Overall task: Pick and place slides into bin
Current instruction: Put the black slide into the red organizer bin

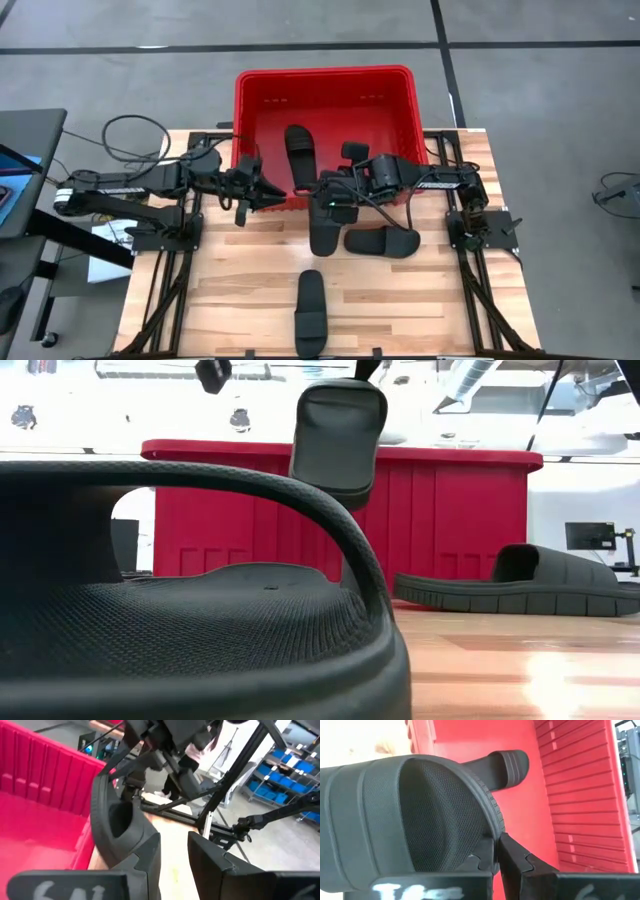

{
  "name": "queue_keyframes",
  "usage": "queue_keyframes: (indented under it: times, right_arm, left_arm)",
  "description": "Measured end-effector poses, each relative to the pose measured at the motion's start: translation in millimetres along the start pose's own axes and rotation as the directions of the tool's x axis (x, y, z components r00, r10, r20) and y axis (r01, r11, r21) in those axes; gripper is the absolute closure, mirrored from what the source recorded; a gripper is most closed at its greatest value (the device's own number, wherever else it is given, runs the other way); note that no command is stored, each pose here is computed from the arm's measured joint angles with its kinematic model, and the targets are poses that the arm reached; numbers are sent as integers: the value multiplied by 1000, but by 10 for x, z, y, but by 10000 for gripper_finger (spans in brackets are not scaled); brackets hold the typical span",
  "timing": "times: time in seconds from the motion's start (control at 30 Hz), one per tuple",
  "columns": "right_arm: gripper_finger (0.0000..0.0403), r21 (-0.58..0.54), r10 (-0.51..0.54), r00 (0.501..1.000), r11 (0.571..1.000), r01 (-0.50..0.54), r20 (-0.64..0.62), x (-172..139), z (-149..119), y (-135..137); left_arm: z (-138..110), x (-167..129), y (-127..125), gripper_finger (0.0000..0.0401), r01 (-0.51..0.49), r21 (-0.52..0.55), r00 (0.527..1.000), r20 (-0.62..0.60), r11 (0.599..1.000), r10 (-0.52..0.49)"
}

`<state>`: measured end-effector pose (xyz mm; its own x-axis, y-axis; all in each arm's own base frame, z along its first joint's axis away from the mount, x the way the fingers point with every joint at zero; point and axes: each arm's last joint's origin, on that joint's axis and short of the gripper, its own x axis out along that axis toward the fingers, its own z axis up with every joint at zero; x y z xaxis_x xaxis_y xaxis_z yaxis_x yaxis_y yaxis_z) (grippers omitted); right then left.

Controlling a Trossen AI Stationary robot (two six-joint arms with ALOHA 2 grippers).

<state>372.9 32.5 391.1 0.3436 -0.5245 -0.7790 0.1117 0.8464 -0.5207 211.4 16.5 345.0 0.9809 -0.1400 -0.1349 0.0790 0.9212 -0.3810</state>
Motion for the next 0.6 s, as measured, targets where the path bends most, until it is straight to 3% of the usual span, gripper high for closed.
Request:
queue_keyframes:
  times: [0.2,0.4,0.6]
  right_arm:
    - [402,-29,-6,1000,1000,6,0,36,9,-51]
    - [402,-59,-9,999,998,11,35,51,52,-75]
    - [402,-87,-7,998,996,12,61,42,80,-61]
  left_arm:
    - [-21,78,-15,314,-13,55,1000,7,998,13]
    - [-9,75,16,315,-178,108,983,68,978,172]
    - [-25,113,50,314,-240,151,970,72,959,232]
